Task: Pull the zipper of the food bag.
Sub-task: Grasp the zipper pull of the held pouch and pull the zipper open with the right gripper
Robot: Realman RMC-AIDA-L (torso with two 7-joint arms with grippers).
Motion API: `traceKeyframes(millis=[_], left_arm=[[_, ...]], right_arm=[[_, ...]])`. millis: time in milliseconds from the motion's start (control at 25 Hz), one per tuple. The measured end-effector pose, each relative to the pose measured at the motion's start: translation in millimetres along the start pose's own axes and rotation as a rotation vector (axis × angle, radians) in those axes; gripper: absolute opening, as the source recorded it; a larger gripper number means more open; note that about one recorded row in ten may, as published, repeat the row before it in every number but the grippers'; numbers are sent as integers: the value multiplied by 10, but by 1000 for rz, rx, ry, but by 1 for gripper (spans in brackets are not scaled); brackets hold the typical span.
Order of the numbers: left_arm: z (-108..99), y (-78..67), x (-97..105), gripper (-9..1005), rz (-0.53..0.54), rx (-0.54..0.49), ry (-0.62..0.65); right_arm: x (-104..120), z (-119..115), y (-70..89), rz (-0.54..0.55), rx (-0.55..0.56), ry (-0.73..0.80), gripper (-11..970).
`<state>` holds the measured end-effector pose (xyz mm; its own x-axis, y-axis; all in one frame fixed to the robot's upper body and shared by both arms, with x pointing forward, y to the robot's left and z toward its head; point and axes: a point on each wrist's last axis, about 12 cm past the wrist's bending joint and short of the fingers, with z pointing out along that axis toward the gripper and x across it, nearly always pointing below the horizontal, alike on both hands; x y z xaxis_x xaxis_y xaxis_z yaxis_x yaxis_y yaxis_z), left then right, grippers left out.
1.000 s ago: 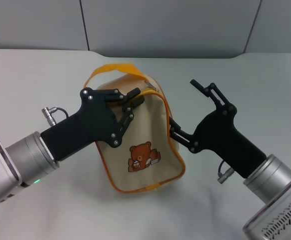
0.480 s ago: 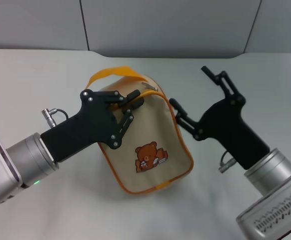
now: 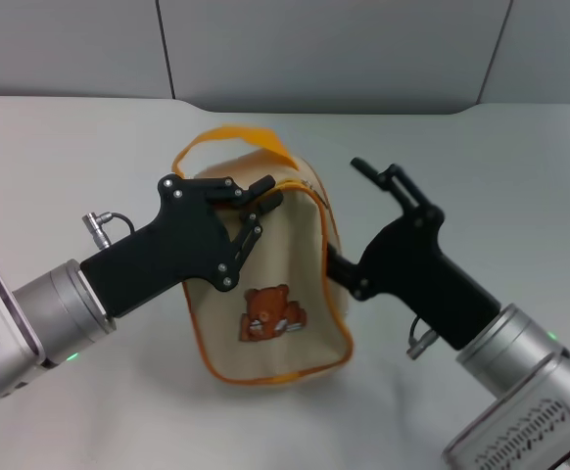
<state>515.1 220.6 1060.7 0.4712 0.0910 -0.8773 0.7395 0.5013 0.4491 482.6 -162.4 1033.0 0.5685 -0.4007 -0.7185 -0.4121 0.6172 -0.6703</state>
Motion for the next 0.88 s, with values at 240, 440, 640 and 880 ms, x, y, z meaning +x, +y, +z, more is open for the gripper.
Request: traceKeyframes(millis=[240, 440, 640, 880], left_arm=[[-12, -6, 2, 59, -2, -2, 2], [-9, -4, 1, 58, -1, -2, 1], [-2, 0, -1, 59, 0, -1, -1], [10, 7, -4, 64, 1, 0, -3]], right_arm=[[6, 21, -56, -4, 39, 2, 836], [-17, 60, -52, 0, 37, -8, 809], [-33, 81, -32, -2, 23, -16, 766], [-61, 92, 1, -8, -6, -38, 648]])
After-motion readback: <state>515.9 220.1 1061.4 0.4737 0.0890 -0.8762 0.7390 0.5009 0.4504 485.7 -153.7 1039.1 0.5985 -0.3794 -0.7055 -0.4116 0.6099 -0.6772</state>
